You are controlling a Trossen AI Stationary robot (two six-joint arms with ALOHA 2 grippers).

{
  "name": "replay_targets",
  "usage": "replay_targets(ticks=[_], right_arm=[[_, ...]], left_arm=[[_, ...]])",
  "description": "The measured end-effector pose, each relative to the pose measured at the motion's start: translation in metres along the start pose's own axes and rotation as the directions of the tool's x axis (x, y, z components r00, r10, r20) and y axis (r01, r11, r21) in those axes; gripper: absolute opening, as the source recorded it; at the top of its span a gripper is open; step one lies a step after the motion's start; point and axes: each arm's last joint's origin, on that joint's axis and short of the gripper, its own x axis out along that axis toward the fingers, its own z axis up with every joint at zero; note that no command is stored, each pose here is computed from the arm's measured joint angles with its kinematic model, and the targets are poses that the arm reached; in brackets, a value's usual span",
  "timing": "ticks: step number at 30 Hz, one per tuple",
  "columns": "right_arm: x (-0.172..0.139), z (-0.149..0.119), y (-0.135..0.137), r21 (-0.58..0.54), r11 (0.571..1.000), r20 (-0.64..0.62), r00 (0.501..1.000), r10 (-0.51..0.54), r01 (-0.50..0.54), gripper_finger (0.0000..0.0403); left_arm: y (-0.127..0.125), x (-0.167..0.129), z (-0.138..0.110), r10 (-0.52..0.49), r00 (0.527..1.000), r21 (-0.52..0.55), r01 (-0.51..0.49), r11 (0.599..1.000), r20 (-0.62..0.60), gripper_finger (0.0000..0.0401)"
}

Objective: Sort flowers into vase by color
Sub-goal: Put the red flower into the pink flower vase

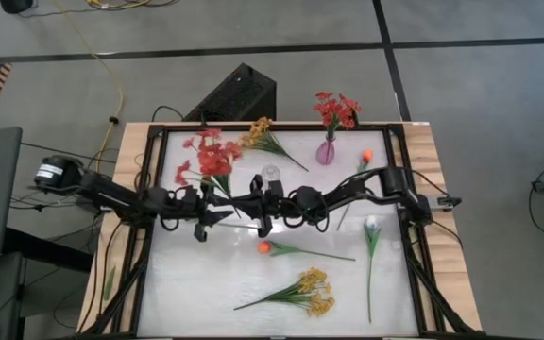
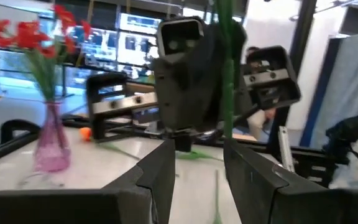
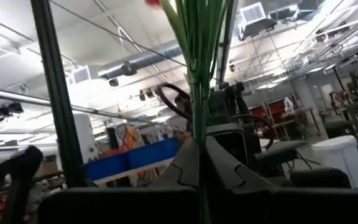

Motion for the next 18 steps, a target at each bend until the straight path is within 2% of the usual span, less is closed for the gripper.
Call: replay_targets(ticks=[14, 18], right_arm=[[-0.001, -0.006, -0.004, -0.037, 0.999, -0.059, 0.998, -0.026, 0.024, 0.0028], [-0.001, -0.006, -0.004, -0.040, 0.999, -0.059, 0.998, -0.027, 0.025, 0.0028]], left_arm=[[-0.003, 0.013, -0.002, -0.030, 0.999, 0.005, 0.030, 1.000, -0.030, 0.0123], [-0.002, 0.013, -0.005, -0.010, 0.998, 0.009, 0.010, 1.000, -0.055, 0.0080]])
